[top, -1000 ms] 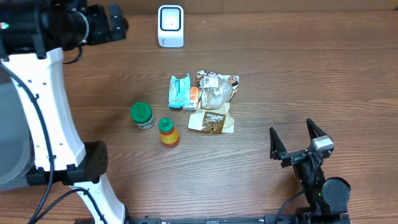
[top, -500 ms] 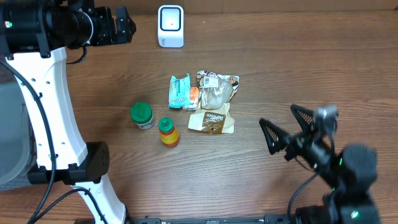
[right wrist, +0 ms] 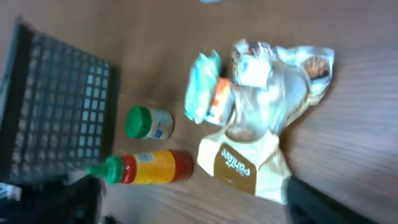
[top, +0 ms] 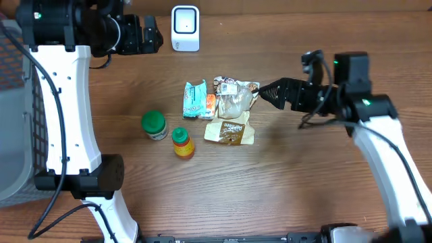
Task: Scan the item barcode
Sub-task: 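Move the right gripper toward the mushroom bag on the table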
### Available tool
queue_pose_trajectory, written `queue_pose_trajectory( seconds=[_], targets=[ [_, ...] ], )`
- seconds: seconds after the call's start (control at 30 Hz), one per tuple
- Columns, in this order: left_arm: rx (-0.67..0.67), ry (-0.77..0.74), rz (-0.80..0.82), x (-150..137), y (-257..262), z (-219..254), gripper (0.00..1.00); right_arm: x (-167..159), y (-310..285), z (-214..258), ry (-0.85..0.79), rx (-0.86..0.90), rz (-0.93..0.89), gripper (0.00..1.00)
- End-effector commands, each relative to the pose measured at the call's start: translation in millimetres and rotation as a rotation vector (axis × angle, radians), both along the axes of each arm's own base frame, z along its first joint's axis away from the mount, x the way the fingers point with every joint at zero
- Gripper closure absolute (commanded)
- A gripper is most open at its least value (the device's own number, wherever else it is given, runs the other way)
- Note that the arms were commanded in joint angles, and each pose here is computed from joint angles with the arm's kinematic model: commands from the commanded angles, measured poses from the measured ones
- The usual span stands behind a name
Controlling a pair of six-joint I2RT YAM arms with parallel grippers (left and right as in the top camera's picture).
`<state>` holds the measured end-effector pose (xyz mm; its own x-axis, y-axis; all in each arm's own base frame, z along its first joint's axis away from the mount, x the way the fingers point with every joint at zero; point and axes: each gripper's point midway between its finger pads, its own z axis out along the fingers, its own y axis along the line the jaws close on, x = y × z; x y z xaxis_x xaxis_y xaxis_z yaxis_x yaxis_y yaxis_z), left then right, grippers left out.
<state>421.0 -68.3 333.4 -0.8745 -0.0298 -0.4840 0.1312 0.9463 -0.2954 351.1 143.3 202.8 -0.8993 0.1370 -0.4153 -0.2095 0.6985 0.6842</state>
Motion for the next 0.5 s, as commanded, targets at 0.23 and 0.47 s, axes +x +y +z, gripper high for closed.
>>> queue_pose_trajectory(
  seconds=[0.23, 0.47],
  targets=[
    [0.036, -0.001, -0.248, 40.7, -84.3, -56.6, 0.31, 13.8, 15.3, -71.4, 0.285, 0.011, -0.061, 0.41],
    [-0.052, 0.199, -0.377, 59.0, -145.9, -165.5, 0.71, 16.0, 9.8, -76.4, 0.334, -0.003, -0.138, 0.42]
  ],
)
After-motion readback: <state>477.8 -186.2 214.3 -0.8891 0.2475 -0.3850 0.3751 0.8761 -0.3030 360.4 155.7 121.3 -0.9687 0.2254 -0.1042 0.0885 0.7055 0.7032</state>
